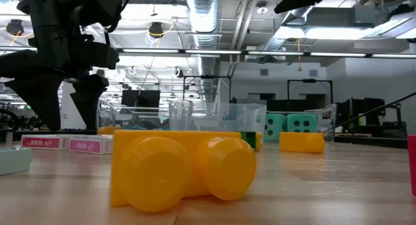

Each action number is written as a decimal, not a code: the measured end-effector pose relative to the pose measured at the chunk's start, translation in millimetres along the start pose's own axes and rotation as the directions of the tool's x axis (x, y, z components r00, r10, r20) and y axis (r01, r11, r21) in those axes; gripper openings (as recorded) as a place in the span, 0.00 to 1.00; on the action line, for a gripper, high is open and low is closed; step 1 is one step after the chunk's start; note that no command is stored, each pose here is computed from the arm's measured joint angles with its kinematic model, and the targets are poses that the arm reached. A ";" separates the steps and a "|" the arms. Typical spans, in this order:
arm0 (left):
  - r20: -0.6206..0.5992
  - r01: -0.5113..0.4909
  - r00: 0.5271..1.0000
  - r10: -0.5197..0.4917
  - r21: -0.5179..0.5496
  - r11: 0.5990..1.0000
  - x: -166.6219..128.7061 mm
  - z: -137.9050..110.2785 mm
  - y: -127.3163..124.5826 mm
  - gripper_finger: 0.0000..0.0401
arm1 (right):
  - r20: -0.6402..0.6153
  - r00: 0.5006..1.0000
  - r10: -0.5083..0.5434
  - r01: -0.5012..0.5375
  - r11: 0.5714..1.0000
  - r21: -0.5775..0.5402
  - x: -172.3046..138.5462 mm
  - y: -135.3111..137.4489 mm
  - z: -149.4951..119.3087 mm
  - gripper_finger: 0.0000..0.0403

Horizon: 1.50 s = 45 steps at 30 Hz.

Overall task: Pick & Place Toys
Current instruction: Put the red deck of cards into the bottom transparent bin

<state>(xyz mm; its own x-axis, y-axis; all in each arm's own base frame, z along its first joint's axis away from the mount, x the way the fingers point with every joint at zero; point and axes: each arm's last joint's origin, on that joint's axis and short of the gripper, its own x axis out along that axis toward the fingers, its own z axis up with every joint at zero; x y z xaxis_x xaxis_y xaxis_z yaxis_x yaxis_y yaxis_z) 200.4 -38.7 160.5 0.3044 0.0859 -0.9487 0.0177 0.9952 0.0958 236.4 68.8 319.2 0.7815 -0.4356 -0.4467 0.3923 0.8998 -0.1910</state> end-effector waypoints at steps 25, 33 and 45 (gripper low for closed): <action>-0.085 -0.077 0.996 -0.004 -0.919 0.388 0.6 -6.9 7.1 1.00 | -0.007 1.000 0.017 -0.017 1.000 0.005 0.0 0.4 -0.4 0.98; -0.091 -0.085 0.996 -0.003 -0.932 0.353 3.6 -6.1 6.6 1.00 | -0.029 0.999 0.017 -0.018 1.000 -0.014 0.0 -0.1 -2.9 0.98; -0.267 -0.215 0.961 -0.074 -0.886 0.410 34.4 -7.3 0.4 1.00 | -0.027 0.999 0.017 -0.017 1.000 -0.013 -0.2 -0.2 -2.6 0.98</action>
<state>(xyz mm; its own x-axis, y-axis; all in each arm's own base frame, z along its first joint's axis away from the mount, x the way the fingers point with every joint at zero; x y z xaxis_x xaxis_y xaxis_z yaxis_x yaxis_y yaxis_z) 203.9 -35.1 125.7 0.0364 0.0215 -0.9991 -0.9023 0.4304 -0.0236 234.9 68.8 317.0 0.7745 -0.4196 -0.4734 0.3728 0.9073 -0.1943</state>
